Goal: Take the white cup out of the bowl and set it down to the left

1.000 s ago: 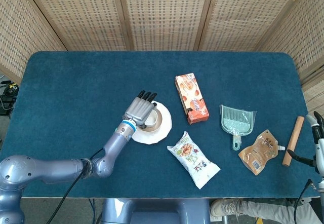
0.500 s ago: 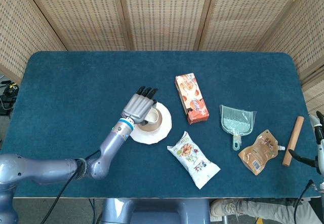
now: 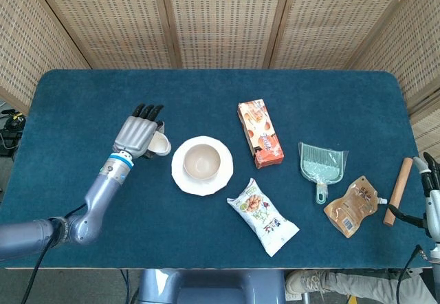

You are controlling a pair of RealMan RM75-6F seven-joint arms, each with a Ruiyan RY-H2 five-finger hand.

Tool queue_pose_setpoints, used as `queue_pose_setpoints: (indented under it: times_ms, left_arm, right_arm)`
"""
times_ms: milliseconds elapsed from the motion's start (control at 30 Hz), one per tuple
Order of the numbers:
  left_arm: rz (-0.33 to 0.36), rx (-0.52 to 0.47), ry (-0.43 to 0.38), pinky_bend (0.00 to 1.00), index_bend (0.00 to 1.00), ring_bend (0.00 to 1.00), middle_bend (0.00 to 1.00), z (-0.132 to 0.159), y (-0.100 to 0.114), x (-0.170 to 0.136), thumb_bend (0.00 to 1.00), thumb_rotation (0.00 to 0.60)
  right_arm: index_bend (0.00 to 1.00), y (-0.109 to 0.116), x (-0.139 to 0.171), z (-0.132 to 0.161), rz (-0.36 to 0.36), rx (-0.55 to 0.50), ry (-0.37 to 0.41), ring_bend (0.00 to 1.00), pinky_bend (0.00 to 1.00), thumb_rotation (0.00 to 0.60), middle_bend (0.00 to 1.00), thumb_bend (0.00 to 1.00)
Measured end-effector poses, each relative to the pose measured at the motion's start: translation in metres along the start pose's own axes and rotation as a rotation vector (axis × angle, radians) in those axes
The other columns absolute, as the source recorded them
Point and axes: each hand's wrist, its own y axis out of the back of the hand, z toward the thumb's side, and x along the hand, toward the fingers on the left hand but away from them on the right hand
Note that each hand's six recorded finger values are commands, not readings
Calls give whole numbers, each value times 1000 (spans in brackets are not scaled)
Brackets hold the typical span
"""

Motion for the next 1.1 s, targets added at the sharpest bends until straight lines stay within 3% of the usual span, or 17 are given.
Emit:
queue_pose_setpoints:
  times_ms: [400, 767, 1100]
  left_arm:
    - [-79, 38, 106, 0, 428, 0, 0, -72, -48, -27, 244, 600]
    - [-134, 51, 118, 0, 392, 0, 0, -84, -68, -37, 238, 600]
    - [-166, 61, 119, 0, 160, 0, 0, -87, -70, -46, 130, 600]
  right_arm:
    - [102, -6, 3, 10, 18, 9, 23, 0, 48, 600, 0, 127]
    - [102, -7, 8, 18, 18, 9, 42, 0, 49, 600, 0, 128]
    - [100, -2, 12, 22, 4, -1, 55, 0, 48, 600, 0, 128]
